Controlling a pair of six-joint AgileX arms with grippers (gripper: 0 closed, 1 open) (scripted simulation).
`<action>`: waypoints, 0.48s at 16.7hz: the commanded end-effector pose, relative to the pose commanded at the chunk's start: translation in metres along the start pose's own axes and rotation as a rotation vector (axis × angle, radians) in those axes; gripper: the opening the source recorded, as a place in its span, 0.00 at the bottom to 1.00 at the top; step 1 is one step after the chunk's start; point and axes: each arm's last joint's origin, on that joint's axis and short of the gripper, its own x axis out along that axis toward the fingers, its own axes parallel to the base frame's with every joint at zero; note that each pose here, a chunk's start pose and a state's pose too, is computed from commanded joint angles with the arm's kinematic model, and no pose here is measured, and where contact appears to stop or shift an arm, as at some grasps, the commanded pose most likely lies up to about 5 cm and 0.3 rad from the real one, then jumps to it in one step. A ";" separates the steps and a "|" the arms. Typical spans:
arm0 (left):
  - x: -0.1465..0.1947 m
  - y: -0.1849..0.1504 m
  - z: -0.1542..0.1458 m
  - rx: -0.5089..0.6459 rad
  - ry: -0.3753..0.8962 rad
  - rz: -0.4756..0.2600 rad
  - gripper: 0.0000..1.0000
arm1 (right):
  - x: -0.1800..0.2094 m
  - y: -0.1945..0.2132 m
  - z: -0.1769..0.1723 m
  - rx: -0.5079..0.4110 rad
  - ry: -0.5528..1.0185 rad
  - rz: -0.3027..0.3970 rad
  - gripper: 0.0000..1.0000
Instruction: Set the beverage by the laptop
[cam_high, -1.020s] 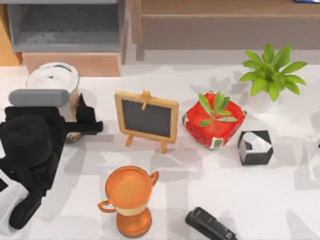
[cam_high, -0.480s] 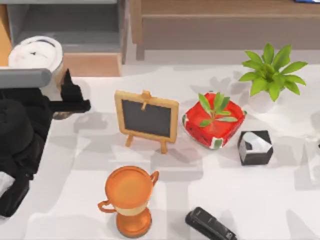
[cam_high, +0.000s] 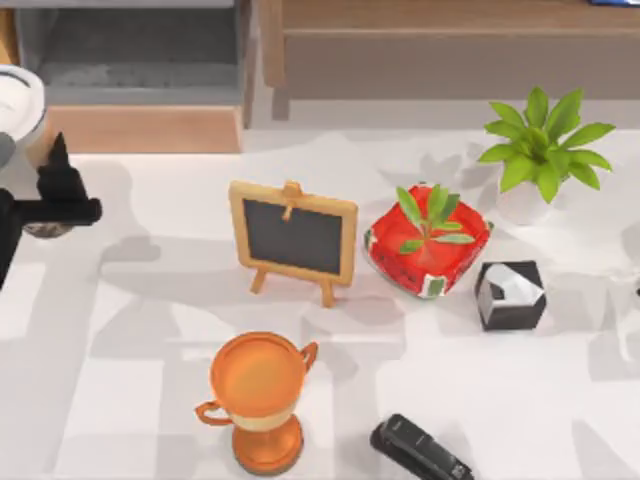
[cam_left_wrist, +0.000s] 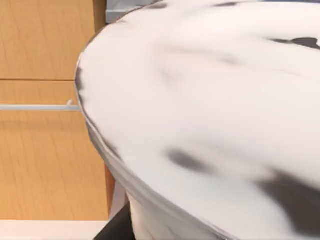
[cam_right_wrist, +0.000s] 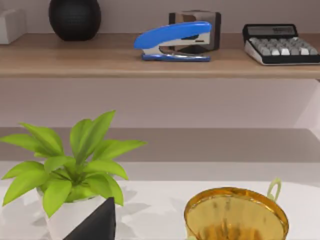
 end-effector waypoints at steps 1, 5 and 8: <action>-0.004 0.007 0.000 0.004 0.010 0.000 0.00 | 0.000 0.000 0.000 0.000 0.000 0.000 1.00; -0.020 0.029 -0.004 0.012 0.056 -0.002 0.00 | 0.000 0.000 0.000 0.000 0.000 0.000 1.00; -0.031 0.041 -0.009 0.010 0.090 -0.006 0.00 | 0.000 0.000 0.000 0.000 0.000 0.000 1.00</action>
